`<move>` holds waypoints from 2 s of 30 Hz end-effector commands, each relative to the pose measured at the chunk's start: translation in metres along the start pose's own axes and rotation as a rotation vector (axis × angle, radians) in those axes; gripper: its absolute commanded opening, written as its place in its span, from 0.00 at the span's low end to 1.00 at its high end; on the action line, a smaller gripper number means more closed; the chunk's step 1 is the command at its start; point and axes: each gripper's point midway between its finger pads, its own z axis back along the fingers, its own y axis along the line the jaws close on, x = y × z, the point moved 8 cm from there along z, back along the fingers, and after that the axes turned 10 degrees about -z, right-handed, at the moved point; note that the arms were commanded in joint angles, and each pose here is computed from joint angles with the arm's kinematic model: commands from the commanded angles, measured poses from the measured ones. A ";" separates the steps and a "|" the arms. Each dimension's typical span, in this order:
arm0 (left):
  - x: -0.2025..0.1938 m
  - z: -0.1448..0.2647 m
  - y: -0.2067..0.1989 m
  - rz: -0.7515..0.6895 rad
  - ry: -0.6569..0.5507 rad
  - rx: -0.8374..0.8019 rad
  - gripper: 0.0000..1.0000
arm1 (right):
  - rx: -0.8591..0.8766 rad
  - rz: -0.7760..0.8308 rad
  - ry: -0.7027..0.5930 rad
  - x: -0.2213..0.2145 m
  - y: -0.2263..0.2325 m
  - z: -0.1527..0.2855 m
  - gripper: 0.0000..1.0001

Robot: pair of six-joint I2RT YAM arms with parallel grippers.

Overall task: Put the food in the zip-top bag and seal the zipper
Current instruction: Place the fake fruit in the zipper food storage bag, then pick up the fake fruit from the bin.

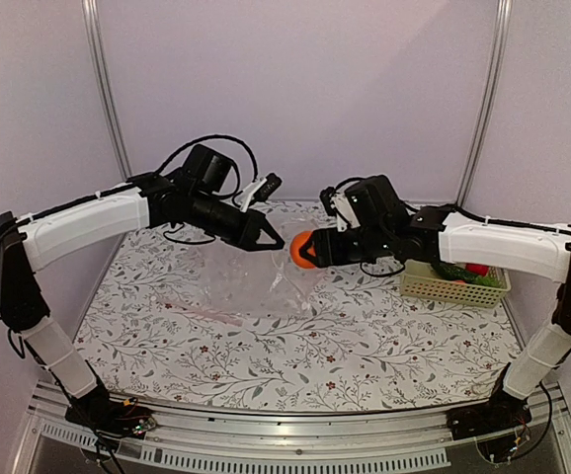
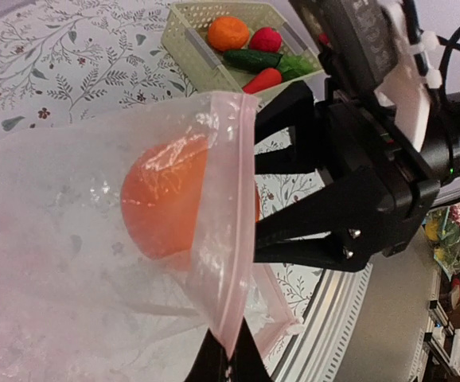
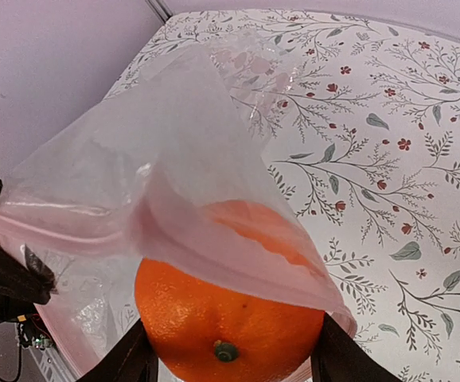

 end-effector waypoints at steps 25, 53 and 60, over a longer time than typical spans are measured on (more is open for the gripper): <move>-0.002 -0.008 -0.014 -0.028 -0.014 -0.105 0.00 | 0.091 0.039 0.041 0.002 0.026 -0.021 0.71; -0.002 -0.005 -0.009 -0.028 -0.012 -0.035 0.00 | 0.127 0.071 0.012 0.008 0.033 -0.001 0.83; -0.005 -0.003 0.011 0.013 0.025 0.104 0.00 | 0.144 0.070 -0.011 0.009 0.033 0.019 0.85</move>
